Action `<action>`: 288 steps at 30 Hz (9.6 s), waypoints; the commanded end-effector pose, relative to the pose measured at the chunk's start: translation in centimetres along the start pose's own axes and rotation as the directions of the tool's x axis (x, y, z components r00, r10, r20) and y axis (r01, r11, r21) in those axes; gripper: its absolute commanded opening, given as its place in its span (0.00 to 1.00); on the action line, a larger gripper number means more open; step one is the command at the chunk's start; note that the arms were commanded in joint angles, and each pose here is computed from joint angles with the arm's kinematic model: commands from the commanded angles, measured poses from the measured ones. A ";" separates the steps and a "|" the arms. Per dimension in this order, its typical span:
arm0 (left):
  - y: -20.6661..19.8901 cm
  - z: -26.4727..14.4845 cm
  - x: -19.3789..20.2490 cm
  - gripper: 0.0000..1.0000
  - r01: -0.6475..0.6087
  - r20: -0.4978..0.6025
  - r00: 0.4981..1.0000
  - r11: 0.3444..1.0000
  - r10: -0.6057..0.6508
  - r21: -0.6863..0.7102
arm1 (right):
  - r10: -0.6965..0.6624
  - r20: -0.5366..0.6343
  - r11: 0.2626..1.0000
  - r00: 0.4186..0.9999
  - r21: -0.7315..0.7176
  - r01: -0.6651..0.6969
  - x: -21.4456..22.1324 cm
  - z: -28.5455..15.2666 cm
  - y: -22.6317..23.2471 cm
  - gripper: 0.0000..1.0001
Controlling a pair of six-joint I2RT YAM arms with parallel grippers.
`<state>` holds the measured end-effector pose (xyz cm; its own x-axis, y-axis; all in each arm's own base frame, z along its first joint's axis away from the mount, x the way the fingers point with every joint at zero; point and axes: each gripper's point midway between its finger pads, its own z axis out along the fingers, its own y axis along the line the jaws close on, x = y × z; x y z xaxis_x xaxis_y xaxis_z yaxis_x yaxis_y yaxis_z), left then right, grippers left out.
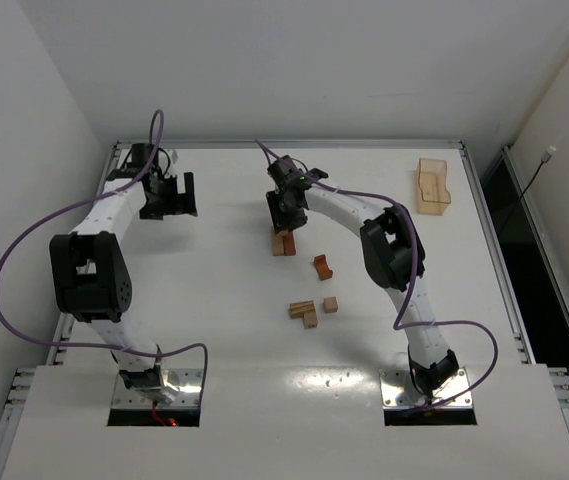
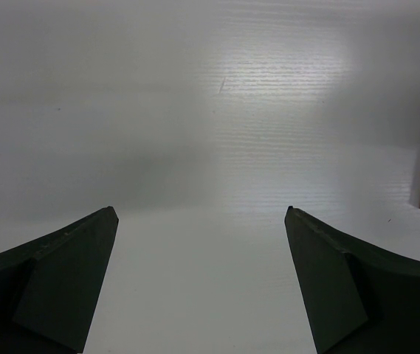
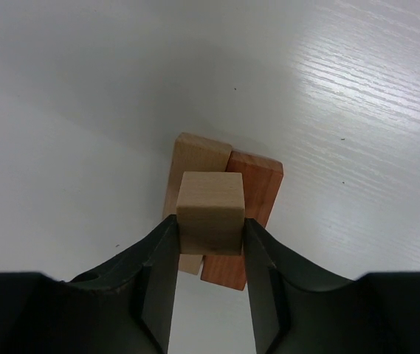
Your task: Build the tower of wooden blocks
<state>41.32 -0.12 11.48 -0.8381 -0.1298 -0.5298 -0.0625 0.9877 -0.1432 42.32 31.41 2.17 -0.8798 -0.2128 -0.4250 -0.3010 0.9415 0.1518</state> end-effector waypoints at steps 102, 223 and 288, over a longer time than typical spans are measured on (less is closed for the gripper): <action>0.5 -4.3 0.1 1.00 0.005 0.114 0.993 1.000 -0.005 0.008 | 0.036 0.127 0.999 0.991 -0.039 -0.032 3.1 -13.9 3.9 0.00; -29.5 -5.0 22.9 0.78 -0.896 0.253 0.269 0.145 0.929 0.420 | -0.183 0.450 0.865 0.874 0.497 -0.075 8.1 -32.7 -22.3 0.69; -31.2 -8.6 8.5 0.00 -0.369 0.205 0.909 0.929 0.364 -0.014 | -0.013 0.503 0.935 0.864 0.313 -0.168 7.2 -31.4 -21.7 0.69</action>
<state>30.34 -33.39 19.60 -0.5879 0.3191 -0.7433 0.3826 0.9193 0.0921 29.83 0.93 21.22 -0.6271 -0.1180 -0.7700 -0.0367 0.9918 -0.1221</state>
